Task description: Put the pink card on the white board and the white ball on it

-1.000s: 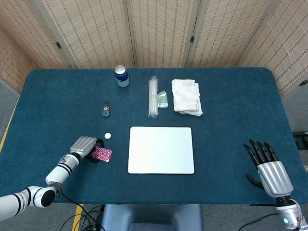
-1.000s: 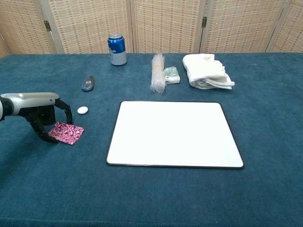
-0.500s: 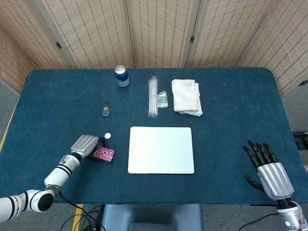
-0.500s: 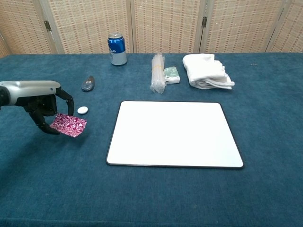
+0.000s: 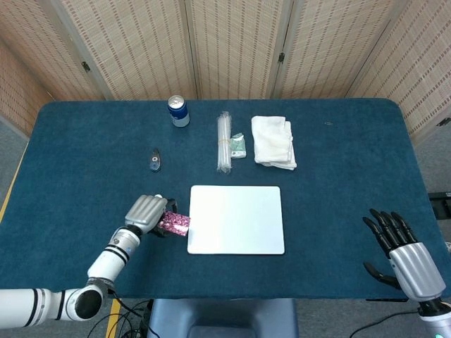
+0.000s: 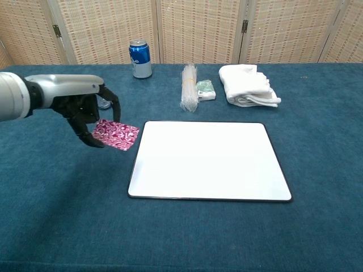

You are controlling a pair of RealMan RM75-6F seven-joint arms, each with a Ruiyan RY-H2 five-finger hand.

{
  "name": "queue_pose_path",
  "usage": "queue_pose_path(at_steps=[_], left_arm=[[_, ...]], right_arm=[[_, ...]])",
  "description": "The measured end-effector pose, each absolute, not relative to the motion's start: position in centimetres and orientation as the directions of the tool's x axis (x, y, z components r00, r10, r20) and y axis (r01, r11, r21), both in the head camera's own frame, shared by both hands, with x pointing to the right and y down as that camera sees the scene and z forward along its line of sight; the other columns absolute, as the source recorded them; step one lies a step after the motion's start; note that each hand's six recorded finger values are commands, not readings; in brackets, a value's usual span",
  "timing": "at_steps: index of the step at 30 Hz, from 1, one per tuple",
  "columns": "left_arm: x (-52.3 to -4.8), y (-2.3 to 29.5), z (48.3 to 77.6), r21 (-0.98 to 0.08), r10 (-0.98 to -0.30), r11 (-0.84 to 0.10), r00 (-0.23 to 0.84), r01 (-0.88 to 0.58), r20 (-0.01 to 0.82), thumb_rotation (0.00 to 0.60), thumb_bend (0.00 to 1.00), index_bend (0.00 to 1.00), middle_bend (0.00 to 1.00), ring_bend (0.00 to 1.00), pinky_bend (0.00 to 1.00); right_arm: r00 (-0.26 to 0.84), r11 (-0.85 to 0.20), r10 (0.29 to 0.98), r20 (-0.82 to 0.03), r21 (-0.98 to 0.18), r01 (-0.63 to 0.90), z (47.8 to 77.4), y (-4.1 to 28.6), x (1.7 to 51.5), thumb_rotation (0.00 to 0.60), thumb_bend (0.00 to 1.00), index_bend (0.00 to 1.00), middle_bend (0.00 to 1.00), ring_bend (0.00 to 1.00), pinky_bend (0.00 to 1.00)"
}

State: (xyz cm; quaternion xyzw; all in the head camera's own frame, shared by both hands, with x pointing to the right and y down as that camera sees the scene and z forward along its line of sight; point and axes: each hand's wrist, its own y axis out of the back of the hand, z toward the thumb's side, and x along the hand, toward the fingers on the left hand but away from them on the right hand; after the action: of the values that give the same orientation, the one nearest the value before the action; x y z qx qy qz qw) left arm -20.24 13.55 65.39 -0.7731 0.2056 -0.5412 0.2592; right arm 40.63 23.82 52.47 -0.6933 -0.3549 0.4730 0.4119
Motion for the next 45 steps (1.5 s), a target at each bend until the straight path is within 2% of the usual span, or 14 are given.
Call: queue_pose_path(at_steps=[5,10,22,36,45], left_arm=[[-15.7,14.5,64.9,-0.627,-0.592,-0.779,0.363,-0.027,0.720,0.600,0.25,0.43,1.00,1.00,1.00],[-12.3,15.4,65.8,-0.602,-0.566,-0.798,0.381,-0.030,0.731,0.600,0.25,0.43,1.00,1.00,1.00],[-7.9,13.7,69.3,-0.587,-0.547,-0.809,0.398,-0.025,0.737,0.600,0.25,0.42,1.00,1.00,1.00],[-6.3,12.1,71.7,-0.552,-0.509,-0.833,0.439,-0.036,0.740,0.600,0.25,0.41,1.00,1.00,1.00],[-7.4,11.4,73.0,-0.520,-0.490,-0.852,0.444,-0.062,0.750,0.600,0.25,0.31,1.00,1.00,1.00]], right_arm=[[0.325,-0.393,0.885,-0.333,-0.909,0.138,51.2,24.2,41.2,0.600,0.15,0.00,0.00,0.00,0.00],[0.347,-0.391,0.881,-0.321,-0.908,0.152,50.5,24.7,41.4,0.600,0.15,0.00,0.00,0.00,0.00],[0.327,-0.389,0.888,-0.322,-0.906,0.166,50.2,24.4,42.5,0.600,0.15,0.00,0.00,0.00,0.00],[0.281,-0.402,0.893,-0.352,-0.904,0.146,51.0,23.8,43.2,0.600,0.15,0.00,0.00,0.00,0.00],[0.267,-0.412,0.890,-0.369,-0.902,0.129,51.7,23.4,43.1,0.600,0.16,0.00,0.00,0.00,0.00]])
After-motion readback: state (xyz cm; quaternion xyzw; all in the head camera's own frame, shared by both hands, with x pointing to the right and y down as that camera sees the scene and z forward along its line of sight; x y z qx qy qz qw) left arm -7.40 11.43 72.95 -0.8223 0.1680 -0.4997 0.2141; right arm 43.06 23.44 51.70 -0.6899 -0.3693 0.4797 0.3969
